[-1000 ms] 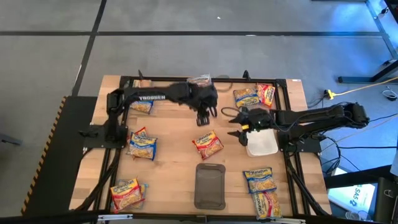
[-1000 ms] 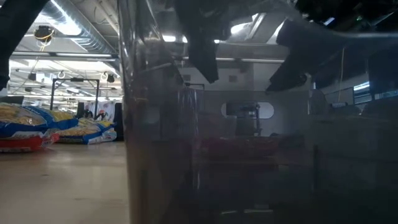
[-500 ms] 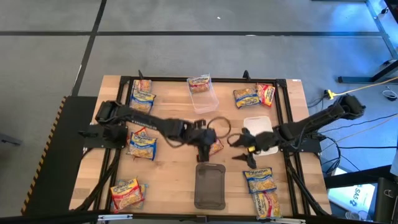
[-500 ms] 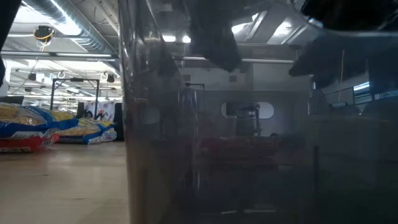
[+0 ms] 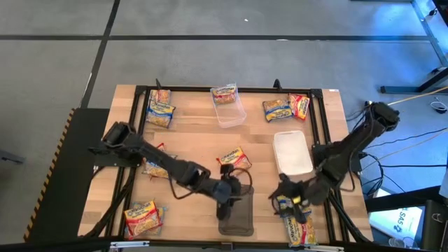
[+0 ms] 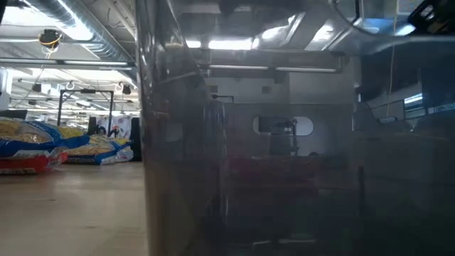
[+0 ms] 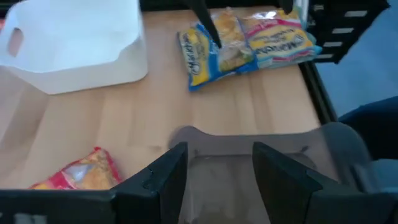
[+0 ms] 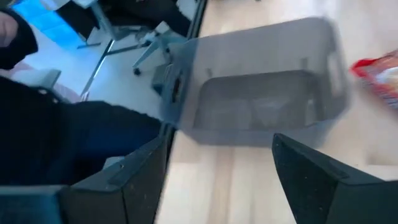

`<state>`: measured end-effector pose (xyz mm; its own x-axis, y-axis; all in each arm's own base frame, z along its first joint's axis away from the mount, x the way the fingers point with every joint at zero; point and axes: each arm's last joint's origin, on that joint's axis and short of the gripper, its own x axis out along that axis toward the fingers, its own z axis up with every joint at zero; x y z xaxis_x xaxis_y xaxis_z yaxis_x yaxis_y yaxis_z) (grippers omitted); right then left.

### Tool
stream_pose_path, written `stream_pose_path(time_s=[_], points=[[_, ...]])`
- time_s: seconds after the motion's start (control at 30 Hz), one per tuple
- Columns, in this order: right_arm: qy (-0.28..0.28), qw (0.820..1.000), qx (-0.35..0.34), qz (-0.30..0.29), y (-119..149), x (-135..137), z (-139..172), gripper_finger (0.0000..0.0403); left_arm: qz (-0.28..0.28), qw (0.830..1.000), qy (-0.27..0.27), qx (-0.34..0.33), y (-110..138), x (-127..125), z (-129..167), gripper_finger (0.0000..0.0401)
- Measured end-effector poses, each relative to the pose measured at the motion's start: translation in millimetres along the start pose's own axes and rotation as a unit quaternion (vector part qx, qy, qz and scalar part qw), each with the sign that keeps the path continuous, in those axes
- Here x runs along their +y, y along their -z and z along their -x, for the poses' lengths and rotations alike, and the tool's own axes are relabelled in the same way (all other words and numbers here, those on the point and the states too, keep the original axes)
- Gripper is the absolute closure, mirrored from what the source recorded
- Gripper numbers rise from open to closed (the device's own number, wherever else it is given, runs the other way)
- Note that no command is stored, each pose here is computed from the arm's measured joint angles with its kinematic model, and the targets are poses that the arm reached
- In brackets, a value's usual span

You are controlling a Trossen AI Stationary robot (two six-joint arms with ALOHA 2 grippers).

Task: Sort Maruchan noodles
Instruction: Put the bottom right blue noodle pack into the black bin

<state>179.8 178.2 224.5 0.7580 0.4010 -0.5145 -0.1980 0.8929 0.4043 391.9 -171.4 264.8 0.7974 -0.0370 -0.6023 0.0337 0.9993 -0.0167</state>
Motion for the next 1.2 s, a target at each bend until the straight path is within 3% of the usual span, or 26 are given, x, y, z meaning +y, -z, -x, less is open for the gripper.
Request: stream_pose_path(time_s=[0.27,0.53,0.67,0.83,1.0,1.2], points=[[0.040,0.992,0.119,-0.010,5.2,36.7,-7.8,0.0134,0.013,1.000,-0.004,-0.013,4.8,-21.4,7.5,0.0227],[0.092,0.960,0.247,-0.090,30.9,45.9,1.1,0.0134,0.014,1.000,-0.003,-0.010,17.6,-31.9,7.3,0.0227],[0.149,0.938,0.284,-0.127,47.7,39.3,9.0,0.0134,0.021,1.000,-0.004,-0.003,26.0,-31.7,3.9,0.0227],[0.201,0.920,0.299,-0.156,64.1,29.2,13.5,0.0134,0.029,1.000,-0.007,0.005,32.8,-30.4,1.2,0.0227],[0.201,0.924,0.286,-0.153,73.2,19.0,8.1,0.0134,0.026,1.000,-0.010,0.012,37.7,-29.3,-0.6,0.0227],[0.242,0.931,0.232,-0.144,63.7,-0.8,-4.9,0.0134,0.026,0.999,-0.012,0.013,37.5,-26.6,-1.8,0.0227]])
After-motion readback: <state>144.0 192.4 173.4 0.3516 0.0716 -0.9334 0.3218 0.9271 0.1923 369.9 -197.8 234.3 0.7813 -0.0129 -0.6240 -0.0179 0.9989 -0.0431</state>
